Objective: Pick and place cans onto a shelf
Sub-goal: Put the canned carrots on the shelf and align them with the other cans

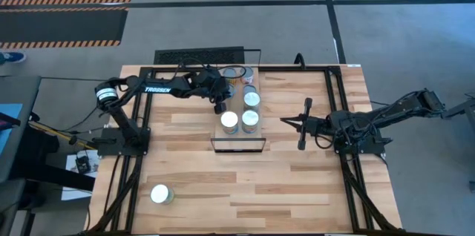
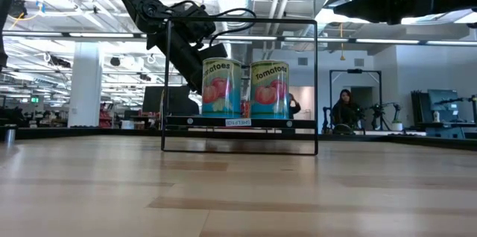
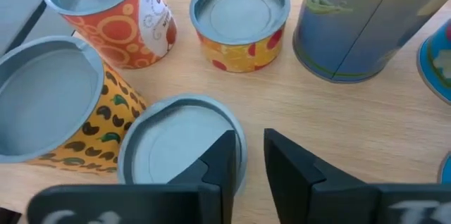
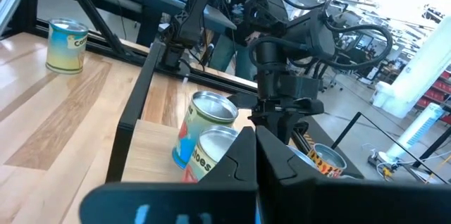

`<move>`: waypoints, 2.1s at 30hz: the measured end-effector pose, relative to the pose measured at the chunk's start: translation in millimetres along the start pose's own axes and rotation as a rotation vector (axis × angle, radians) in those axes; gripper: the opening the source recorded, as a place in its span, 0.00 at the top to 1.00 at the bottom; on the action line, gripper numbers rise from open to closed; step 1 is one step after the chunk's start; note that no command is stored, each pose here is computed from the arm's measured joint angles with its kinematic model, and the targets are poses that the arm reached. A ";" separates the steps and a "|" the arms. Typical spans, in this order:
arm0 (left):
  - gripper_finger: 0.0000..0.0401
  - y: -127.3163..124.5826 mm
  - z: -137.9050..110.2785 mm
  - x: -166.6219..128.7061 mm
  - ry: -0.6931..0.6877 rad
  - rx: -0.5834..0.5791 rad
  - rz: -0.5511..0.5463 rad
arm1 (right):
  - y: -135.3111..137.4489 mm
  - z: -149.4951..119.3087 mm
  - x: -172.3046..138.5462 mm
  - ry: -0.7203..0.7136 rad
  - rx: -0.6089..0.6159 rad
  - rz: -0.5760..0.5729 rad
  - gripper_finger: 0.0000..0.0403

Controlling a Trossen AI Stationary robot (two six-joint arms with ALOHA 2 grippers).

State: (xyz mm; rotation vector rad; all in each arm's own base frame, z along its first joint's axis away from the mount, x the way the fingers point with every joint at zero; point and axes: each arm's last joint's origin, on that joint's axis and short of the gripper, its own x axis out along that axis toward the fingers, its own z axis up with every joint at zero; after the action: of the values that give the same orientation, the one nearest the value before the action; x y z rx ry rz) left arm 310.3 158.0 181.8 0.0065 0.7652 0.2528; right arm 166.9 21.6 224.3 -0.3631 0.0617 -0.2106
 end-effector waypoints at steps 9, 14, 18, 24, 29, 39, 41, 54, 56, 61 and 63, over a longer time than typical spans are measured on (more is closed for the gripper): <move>0.84 -9.8 39.4 -18.0 -0.017 0.053 -0.030 | 0.6 2.4 -0.7 -0.029 -0.003 0.023 0.98; 0.95 -31.5 52.0 -48.4 -0.049 0.088 -0.041 | 0.9 2.7 -1.1 -0.039 -0.004 0.046 0.98; 0.99 -52.0 51.0 -81.6 -0.045 0.054 0.011 | 2.3 -3.0 -1.3 -0.041 -0.014 0.084 0.98; 1.00 -109.0 40.2 -130.9 0.002 0.013 0.036 | -2.5 -5.4 -0.6 -0.129 0.007 0.147 0.98; 1.00 -164.5 23.9 -158.0 0.083 -0.095 0.033 | -4.7 -4.5 0.2 -0.160 0.030 0.185 0.98; 1.00 -245.7 4.8 -199.4 0.295 -0.341 0.064 | -4.4 -4.8 0.2 -0.163 0.028 0.205 0.98; 1.00 -260.1 3.1 -205.2 0.381 -0.357 0.099 | -4.1 -5.5 0.3 -0.156 0.027 0.207 0.98; 0.94 -354.9 -26.6 -221.3 0.733 -0.726 0.216 | -2.9 -7.8 0.5 -0.128 0.050 0.221 0.98; 0.90 -362.7 -33.9 -219.8 0.734 -0.767 0.252 | -2.7 -8.3 0.5 -0.122 0.053 0.223 0.98; 0.76 -373.3 -48.7 -211.2 0.782 -0.783 0.353 | -1.4 -7.9 0.0 -0.124 0.064 0.233 0.98; 0.71 -376.3 -52.0 -206.9 0.798 -0.774 0.370 | 0.1 -7.1 -0.5 -0.129 0.064 0.242 0.98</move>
State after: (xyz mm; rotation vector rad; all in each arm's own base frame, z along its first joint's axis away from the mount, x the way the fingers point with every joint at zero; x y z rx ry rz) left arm 215.6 -258.7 249.1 -0.7279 1.4133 0.9254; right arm 165.7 19.3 217.6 -0.3017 -0.0284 0.0503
